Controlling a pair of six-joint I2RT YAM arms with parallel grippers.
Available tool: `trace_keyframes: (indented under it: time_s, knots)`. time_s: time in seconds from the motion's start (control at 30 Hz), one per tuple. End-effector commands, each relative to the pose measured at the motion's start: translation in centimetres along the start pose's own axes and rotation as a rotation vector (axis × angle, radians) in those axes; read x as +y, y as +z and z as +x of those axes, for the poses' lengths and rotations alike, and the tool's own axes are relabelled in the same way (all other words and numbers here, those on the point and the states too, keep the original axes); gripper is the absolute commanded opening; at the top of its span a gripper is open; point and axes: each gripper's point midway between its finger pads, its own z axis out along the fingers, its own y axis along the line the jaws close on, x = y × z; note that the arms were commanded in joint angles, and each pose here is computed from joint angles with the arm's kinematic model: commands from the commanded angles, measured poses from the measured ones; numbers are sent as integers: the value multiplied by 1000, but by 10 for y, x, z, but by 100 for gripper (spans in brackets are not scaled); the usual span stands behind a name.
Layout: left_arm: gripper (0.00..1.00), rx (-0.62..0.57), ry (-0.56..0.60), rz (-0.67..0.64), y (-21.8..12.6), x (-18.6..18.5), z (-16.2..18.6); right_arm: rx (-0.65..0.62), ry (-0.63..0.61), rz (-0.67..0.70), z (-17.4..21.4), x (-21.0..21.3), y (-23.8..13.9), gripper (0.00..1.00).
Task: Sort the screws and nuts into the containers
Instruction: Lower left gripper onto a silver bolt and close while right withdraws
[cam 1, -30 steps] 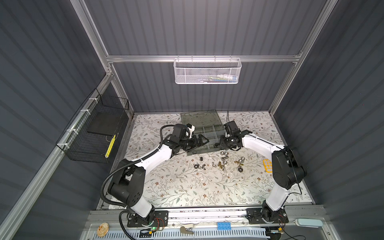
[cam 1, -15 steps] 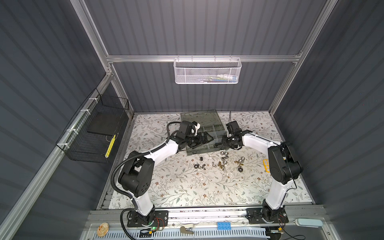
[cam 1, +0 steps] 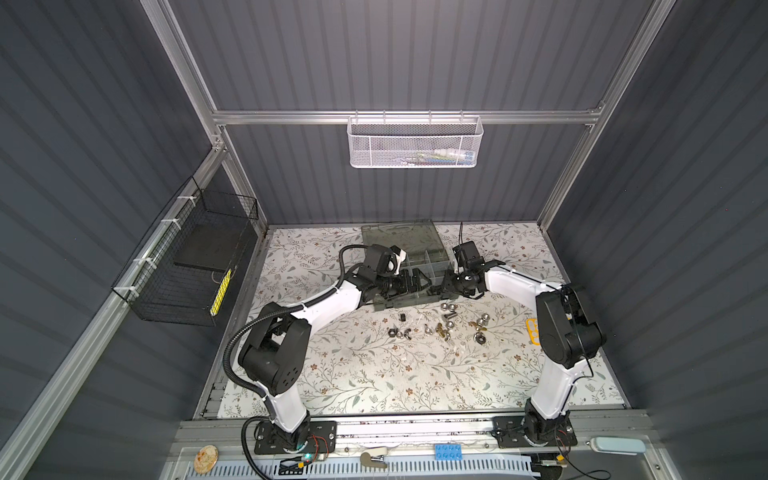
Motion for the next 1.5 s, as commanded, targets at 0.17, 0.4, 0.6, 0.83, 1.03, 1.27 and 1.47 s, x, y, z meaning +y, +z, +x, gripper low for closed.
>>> trace_keyframes:
  time_s: [0.17,0.4,0.6,0.83,1.03,1.27,1.47]
  knots:
    - [100,-10,121,-34,-10,-29,6,-67,1,-24,-6,1,-42,60]
    - [100,14,204,-107,-4,-33,20,-112,24,-30,1,-9,-70,79]
    - [100,70,300,-196,15,-33,35,-160,64,-47,17,-27,-94,99]
    - [100,105,369,-260,46,-34,41,-230,125,-73,40,-54,-120,99]
    - [95,156,400,-304,79,-19,52,-265,177,-131,57,-69,-131,99]
    - [79,190,421,-344,112,-4,59,-268,210,-145,67,-85,-130,99]
    - [66,230,457,-388,130,8,72,-261,231,-158,71,-92,-127,99]
